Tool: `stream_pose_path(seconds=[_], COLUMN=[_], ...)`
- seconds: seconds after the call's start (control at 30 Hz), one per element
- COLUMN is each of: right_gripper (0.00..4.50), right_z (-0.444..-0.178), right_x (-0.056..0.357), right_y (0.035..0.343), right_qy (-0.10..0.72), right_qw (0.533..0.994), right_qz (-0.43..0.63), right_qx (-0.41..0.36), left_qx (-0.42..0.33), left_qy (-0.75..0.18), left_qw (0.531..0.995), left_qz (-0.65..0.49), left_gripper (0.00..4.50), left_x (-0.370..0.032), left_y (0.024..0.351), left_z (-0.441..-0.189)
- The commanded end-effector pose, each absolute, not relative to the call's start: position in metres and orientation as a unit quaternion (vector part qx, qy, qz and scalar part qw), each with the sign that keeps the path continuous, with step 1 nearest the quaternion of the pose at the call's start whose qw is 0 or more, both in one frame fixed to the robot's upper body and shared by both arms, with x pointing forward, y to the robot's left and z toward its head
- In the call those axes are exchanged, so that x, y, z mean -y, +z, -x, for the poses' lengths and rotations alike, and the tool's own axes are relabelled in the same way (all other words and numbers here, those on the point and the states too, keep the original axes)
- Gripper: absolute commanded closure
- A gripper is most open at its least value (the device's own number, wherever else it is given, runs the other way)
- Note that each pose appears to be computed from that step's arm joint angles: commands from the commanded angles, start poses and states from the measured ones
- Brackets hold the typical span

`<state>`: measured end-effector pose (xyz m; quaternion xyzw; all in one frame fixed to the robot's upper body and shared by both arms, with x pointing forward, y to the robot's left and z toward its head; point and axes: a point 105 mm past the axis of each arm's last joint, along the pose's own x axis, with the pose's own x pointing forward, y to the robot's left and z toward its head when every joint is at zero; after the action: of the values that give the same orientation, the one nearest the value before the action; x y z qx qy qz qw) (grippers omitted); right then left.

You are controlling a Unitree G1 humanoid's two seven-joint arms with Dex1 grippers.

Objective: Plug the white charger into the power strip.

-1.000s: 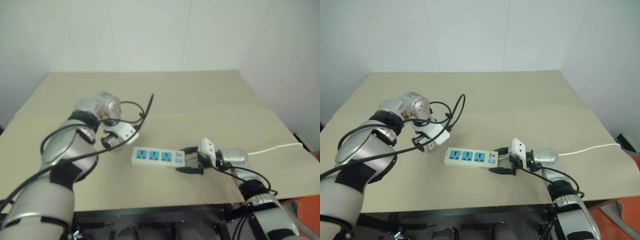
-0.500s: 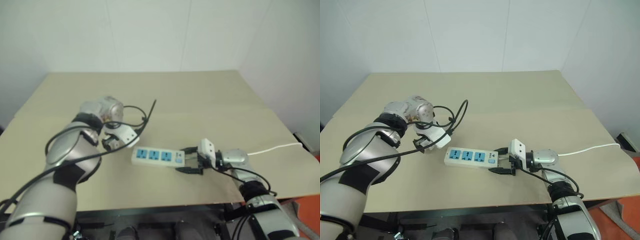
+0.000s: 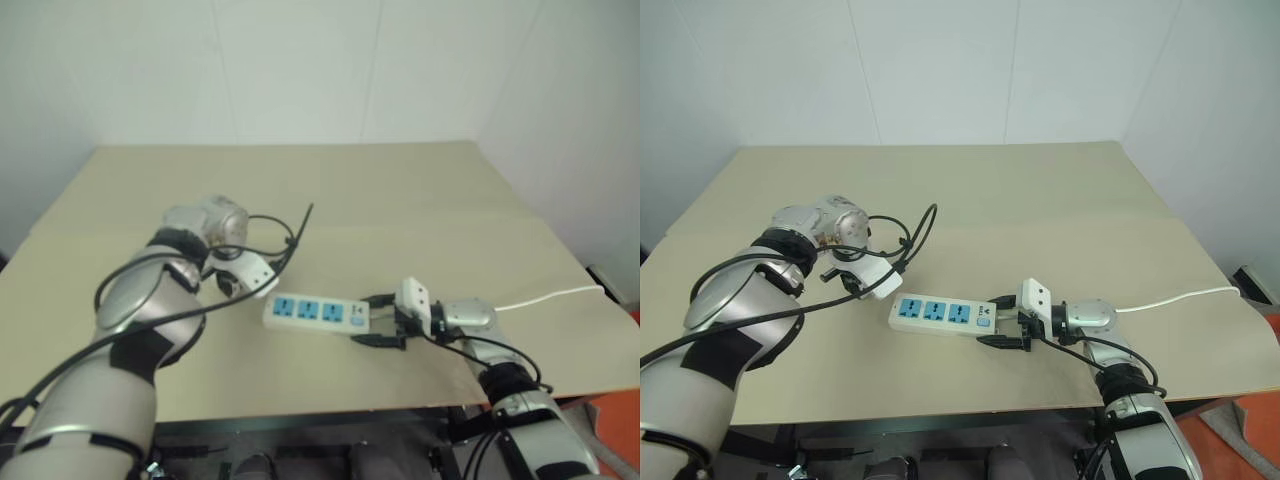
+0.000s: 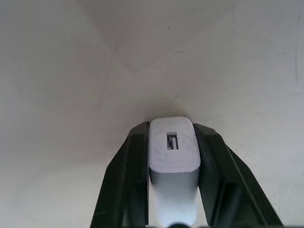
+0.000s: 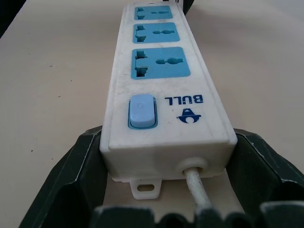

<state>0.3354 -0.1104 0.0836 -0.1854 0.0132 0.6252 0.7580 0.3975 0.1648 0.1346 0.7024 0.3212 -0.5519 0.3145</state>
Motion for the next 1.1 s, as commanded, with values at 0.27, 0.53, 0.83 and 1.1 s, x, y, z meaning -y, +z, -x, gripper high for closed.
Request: stream_pose_path(seconds=[0.27,0.53,0.83,1.1], right_gripper=[1.09,1.09,1.09,1.09], right_z=[-0.331,-0.336,-0.340,-0.343], right_x=[0.116,0.117,0.110,0.107], right_y=[0.064,0.070,0.069,0.068], right_qy=[0.630,0.640,0.654,0.659], right_qw=[0.750,0.743,0.731,0.729], right_qz=[0.191,0.185,0.181,0.170], right_qx=[-0.065,-0.065,-0.067,-0.073], left_qx=[-0.228,-0.043,0.088,0.105], left_qy=[-0.566,-0.623,-0.687,-0.685], left_qw=[0.411,0.593,0.705,0.721], left_qz=[-0.677,-0.508,-0.154,-0.012], left_gripper=[3.47,3.47,3.47,3.47], left_x=[-0.140,-0.116,-0.127,-0.131], left_y=[0.185,0.268,0.274,0.242], left_z=[-0.403,-0.390,-0.365,-0.357])
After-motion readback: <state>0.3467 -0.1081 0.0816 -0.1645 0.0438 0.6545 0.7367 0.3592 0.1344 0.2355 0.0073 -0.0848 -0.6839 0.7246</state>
